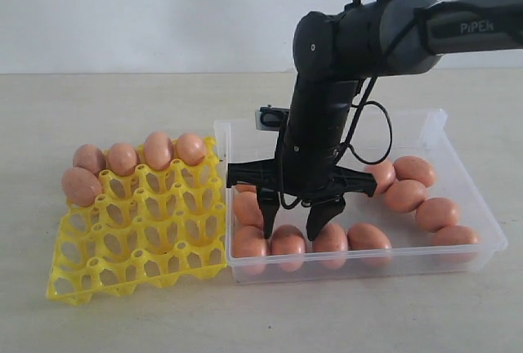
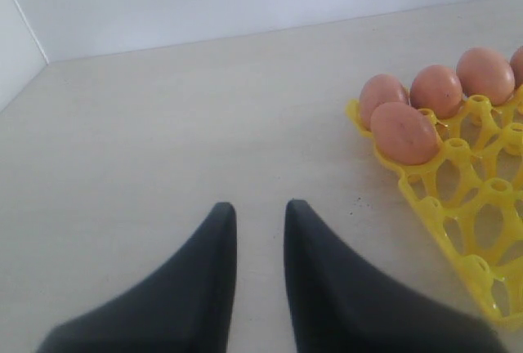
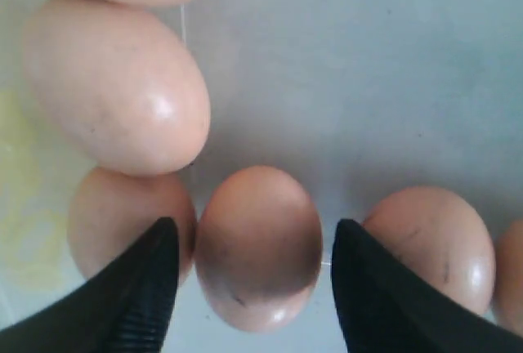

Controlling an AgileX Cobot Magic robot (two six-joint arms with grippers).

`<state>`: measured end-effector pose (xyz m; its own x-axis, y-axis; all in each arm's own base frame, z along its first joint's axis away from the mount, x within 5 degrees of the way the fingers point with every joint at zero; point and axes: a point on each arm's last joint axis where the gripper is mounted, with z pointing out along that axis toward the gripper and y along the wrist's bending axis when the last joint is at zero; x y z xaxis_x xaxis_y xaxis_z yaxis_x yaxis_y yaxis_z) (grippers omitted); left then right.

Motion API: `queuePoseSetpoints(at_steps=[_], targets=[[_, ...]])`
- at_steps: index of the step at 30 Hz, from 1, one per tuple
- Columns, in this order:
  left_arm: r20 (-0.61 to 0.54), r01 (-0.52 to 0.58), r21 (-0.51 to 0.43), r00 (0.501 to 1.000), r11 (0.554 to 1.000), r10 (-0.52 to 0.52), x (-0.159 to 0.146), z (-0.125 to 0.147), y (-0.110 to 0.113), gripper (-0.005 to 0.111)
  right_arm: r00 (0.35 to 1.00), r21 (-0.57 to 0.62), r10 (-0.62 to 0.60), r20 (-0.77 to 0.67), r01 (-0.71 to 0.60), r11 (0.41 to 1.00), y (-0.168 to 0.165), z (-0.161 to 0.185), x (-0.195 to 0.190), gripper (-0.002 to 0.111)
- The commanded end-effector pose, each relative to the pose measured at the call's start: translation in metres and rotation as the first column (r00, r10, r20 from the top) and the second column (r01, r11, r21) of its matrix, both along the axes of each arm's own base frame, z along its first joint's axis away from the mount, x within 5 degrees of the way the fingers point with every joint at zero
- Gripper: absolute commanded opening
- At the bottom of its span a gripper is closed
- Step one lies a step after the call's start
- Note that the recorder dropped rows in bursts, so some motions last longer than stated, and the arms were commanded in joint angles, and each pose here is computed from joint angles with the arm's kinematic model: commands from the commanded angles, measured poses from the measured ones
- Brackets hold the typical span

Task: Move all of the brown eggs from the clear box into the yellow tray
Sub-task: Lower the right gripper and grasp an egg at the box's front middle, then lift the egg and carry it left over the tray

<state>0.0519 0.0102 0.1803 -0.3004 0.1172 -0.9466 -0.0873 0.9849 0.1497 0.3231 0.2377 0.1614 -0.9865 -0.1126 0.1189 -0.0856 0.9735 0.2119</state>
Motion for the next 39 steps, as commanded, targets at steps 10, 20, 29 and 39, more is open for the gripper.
queuePoseSetpoints(at_steps=[10, 20, 29, 39], targets=[[0.005, 0.007, -0.003, 1.000, 1.000, -0.007, 0.000, -0.001, 0.000, 0.022, 0.998, -0.044, -0.007, -0.057, 0.004, 0.999, 0.000, -0.027, 0.001, 0.049], [0.005, 0.007, -0.003, 1.000, 1.000, -0.007, 0.000, -0.001, 0.000, 0.022, 0.995, -0.024, 0.096, -0.027, -0.096, 0.995, 0.000, -0.028, 0.002, 0.000], [0.005, 0.007, -0.003, 1.000, 1.000, -0.007, 0.000, -0.001, 0.000, 0.022, 0.839, -0.105, 0.326, 0.437, -0.312, 0.944, 0.022, 0.052, -0.006, 0.000], [0.005, 0.007, -0.003, 1.000, 1.000, -0.007, 0.000, -0.001, 0.000, 0.022, 0.337, 0.199, 0.009, 0.941, -0.577, 0.792, 0.126, 0.143, -0.064, 0.000]])
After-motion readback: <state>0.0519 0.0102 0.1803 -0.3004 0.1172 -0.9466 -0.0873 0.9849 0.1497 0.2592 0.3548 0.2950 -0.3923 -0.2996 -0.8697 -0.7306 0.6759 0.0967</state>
